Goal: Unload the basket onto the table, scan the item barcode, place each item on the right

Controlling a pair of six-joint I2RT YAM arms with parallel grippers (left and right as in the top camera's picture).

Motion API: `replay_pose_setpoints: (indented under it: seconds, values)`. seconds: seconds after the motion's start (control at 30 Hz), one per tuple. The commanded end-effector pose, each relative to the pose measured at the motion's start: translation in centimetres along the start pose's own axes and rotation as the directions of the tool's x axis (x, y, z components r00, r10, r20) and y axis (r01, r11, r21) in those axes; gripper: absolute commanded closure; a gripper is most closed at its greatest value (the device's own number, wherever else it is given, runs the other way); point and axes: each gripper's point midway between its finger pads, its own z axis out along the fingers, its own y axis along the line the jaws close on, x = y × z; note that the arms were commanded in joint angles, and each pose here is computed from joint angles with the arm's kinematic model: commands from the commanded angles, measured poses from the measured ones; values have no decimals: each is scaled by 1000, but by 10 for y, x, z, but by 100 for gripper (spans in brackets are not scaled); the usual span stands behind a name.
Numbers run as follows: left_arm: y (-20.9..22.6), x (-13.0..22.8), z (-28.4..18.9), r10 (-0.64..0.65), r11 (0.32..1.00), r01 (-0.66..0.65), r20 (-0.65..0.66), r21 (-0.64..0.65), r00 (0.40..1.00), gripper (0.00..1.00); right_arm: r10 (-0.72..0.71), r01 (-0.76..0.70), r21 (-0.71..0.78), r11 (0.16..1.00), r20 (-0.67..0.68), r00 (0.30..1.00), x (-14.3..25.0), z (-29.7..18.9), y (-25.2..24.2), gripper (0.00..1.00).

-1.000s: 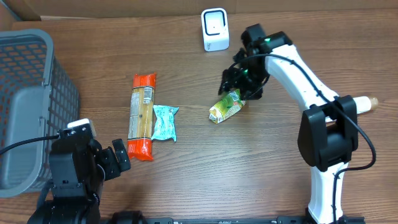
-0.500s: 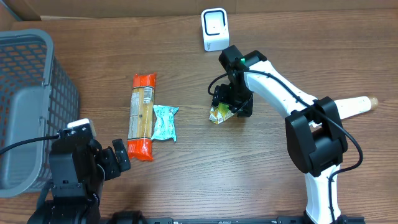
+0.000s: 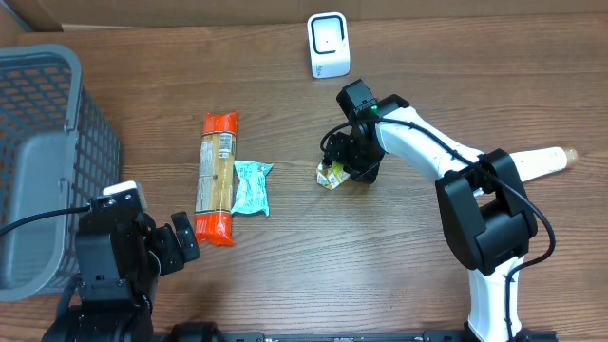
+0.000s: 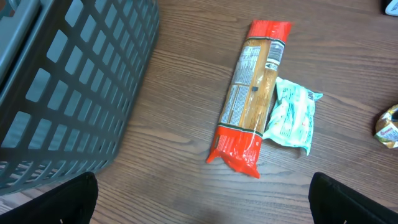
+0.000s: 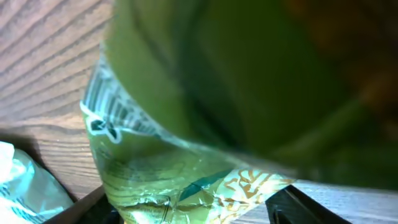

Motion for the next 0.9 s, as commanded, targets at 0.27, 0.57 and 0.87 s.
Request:
replay_pose_setpoints:
  seconds: [0.27, 0.57, 0.87]
  values:
    - [4, -1, 0, -15, 1000, 15, 7, -19, 1000, 1, -191, 192, 17, 981, -26, 981, -1, -11, -4, 84]
    - [4, -1, 0, -15, 1000, 15, 7, -19, 1000, 0, -474, 473, 143, 869, -31, 880, -9, -83, 3, 56]
    - [4, -1, 0, -15, 1000, 15, 7, -19, 1000, 1, -289, 294, 186, 938, -50, 956, -19, -88, -32, 17]
